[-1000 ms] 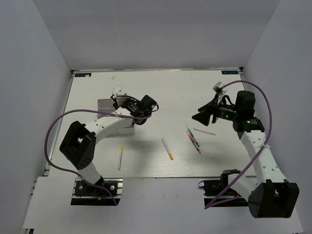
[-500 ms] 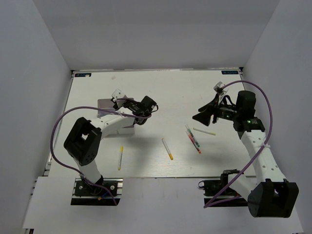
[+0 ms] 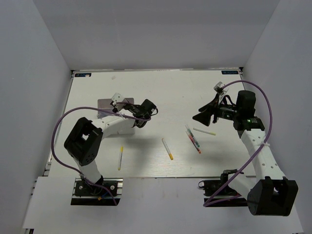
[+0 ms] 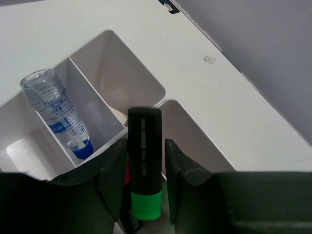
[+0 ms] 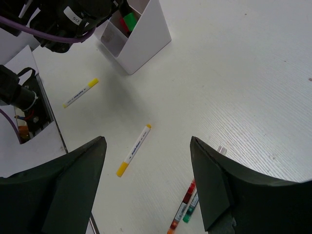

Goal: Sort the stationery into containers
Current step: Place the pen in the storage box.

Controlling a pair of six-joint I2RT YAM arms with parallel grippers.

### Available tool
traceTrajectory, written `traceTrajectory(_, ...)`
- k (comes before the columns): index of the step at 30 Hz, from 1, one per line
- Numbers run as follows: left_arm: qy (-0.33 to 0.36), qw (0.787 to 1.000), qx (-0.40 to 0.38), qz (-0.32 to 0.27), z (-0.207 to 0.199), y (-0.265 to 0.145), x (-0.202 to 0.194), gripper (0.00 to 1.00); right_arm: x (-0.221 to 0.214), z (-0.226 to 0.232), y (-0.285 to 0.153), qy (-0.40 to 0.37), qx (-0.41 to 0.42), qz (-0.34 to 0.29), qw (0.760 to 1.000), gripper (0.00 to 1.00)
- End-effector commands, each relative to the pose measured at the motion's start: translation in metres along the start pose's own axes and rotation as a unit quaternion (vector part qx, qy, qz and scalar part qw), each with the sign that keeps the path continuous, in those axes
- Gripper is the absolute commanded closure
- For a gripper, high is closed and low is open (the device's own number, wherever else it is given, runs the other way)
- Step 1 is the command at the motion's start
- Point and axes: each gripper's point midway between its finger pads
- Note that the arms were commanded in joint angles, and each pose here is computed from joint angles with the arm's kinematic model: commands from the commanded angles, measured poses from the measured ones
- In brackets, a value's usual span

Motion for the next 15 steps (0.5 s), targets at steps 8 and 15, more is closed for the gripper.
traceTrajectory(8, -0.034, 0.999, -0.009, -0.039, -0.005, -0.003, 0.028, 0.37, 0.001, 0.002, -0.001, -0.009, 0.010, -0.004, 1.000, 0.23)
traceTrajectory(15, -0.029, 0.999, -0.011, 0.041, -0.016, -0.029, 0.047, 0.30, -0.014, -0.029, 0.000, -0.044, -0.050, 0.043, 0.997, 0.30)
Point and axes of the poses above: each gripper's point midway between its finger pads, its own y axis out along the fingers, its own z axis along the line the jaws close on, x = y × z, and after that the axes turned 7 degrees about -y, right-handed
